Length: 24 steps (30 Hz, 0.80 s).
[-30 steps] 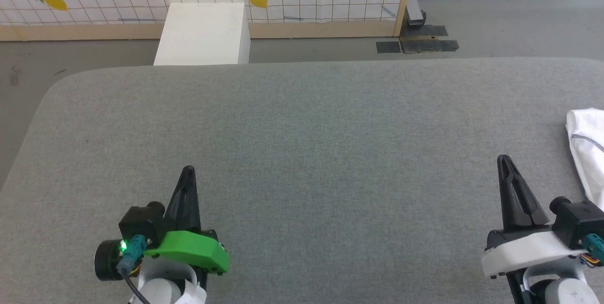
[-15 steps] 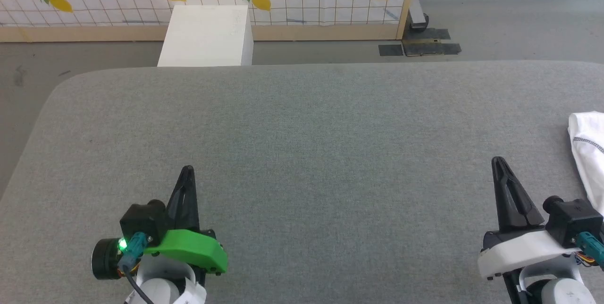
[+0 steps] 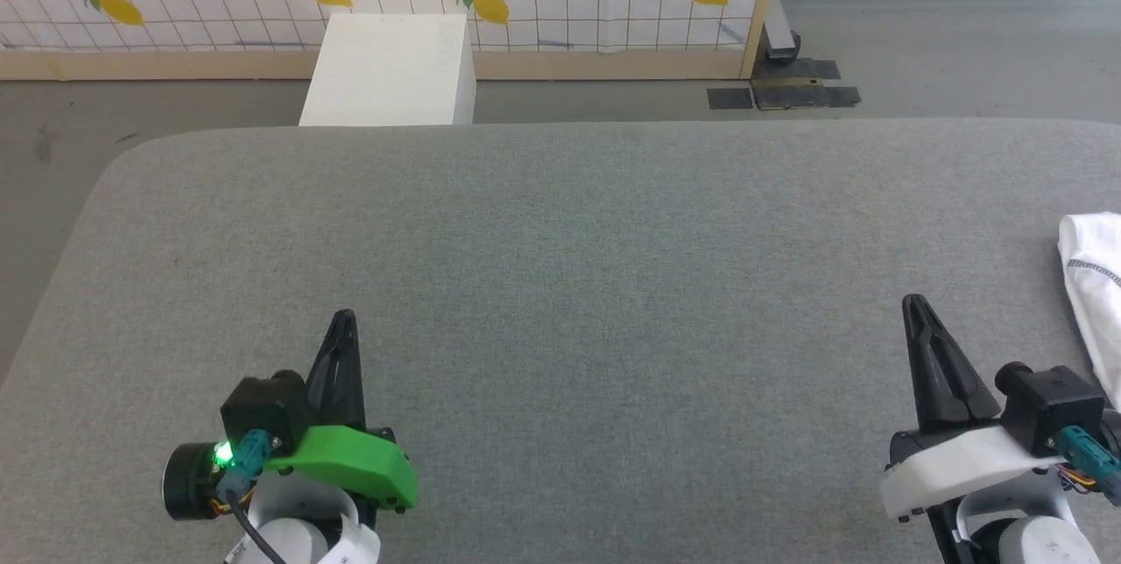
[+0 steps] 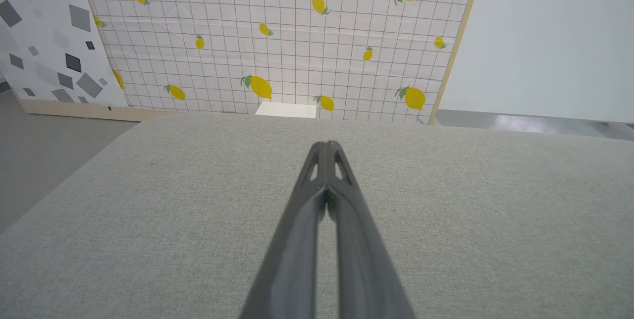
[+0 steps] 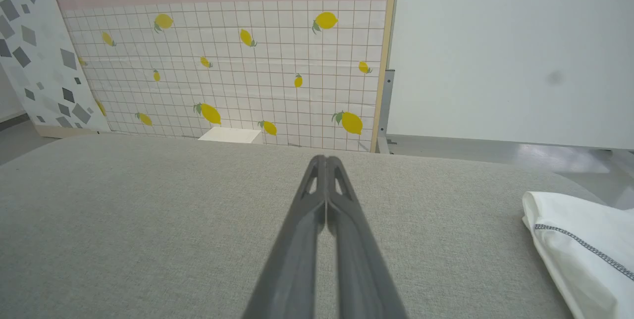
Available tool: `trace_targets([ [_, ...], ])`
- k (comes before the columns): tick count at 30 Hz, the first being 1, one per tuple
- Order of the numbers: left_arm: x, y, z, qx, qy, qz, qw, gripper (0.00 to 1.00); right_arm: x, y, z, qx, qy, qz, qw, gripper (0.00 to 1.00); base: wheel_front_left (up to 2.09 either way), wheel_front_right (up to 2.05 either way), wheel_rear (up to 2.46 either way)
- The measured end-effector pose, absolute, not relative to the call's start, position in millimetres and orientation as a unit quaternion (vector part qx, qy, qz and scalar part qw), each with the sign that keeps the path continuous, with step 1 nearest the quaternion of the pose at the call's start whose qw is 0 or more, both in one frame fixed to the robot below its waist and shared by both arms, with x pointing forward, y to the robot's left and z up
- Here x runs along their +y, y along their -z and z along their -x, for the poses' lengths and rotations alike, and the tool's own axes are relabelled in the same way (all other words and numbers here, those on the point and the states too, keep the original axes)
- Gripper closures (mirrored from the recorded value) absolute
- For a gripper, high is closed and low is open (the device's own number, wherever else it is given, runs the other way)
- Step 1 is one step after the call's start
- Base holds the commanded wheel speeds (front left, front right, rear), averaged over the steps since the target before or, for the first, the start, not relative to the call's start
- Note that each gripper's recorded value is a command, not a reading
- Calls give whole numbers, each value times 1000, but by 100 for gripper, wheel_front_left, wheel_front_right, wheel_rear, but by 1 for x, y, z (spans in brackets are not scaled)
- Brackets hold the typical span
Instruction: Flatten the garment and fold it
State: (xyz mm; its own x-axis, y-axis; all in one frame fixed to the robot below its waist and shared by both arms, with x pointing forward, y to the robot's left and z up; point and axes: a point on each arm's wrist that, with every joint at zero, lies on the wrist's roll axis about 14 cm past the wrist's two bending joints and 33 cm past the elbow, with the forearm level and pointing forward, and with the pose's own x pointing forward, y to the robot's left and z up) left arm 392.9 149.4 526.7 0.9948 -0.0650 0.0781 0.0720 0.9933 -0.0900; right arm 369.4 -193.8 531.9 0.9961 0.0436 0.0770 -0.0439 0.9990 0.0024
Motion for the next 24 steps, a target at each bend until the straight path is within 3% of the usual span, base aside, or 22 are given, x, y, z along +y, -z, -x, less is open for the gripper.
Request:
trace_targets([
  [24, 158, -529, -388, -28, 24, 22, 999, 100, -183, -530, -371, -25, -36, 4, 999, 100, 0, 0, 0],
])
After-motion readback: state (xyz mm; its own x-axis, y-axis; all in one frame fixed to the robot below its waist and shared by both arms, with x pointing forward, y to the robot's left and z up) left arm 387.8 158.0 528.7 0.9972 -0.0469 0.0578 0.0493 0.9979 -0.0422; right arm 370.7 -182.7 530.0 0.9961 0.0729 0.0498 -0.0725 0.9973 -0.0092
